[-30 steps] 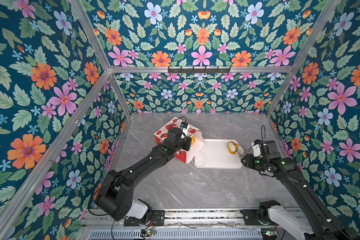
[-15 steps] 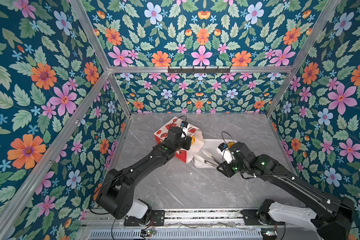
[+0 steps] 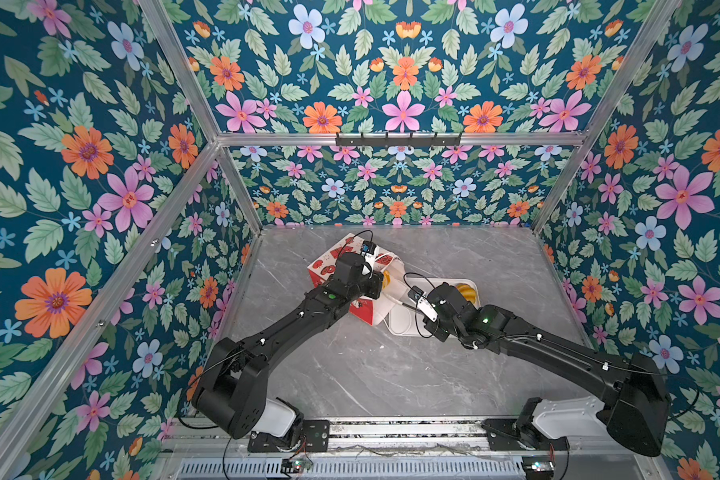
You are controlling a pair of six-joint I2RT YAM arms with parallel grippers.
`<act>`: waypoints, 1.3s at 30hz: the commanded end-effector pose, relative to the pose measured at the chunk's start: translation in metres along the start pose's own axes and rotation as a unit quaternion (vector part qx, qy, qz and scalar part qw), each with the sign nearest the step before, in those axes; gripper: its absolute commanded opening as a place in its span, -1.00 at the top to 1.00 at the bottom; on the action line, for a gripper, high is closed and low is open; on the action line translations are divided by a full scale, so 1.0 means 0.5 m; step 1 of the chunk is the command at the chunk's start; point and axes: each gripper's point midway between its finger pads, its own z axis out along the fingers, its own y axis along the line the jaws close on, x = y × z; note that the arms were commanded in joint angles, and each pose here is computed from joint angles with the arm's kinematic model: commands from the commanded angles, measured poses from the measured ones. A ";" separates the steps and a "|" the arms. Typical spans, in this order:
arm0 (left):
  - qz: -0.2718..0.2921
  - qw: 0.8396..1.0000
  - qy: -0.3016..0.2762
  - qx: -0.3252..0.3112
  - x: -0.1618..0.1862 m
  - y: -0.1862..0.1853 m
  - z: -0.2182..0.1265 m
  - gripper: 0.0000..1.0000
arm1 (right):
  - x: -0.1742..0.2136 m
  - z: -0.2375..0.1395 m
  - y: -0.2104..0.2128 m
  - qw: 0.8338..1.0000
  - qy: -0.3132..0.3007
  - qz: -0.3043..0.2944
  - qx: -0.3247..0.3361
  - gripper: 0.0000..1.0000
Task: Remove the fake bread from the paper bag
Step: 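Move the tongs back into the bag opening toward a pastry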
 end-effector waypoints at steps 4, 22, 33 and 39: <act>0.000 1.000 -0.016 0.005 -0.022 -0.005 -0.004 1.00 | -0.056 0.009 -0.019 0.995 -0.056 -0.067 0.037 0.23; 0.006 1.000 -0.023 0.013 -0.029 -0.009 -0.001 1.00 | -0.062 0.044 -0.007 0.986 -0.032 -0.153 0.064 0.25; 0.005 1.000 -0.023 0.017 -0.030 -0.008 -0.002 1.00 | -0.068 0.069 -0.002 0.984 -0.017 -0.164 0.061 0.20; 0.005 1.000 -0.024 0.019 -0.032 -0.009 -0.005 1.00 | -0.074 0.088 -0.007 0.982 -0.010 -0.173 0.074 0.17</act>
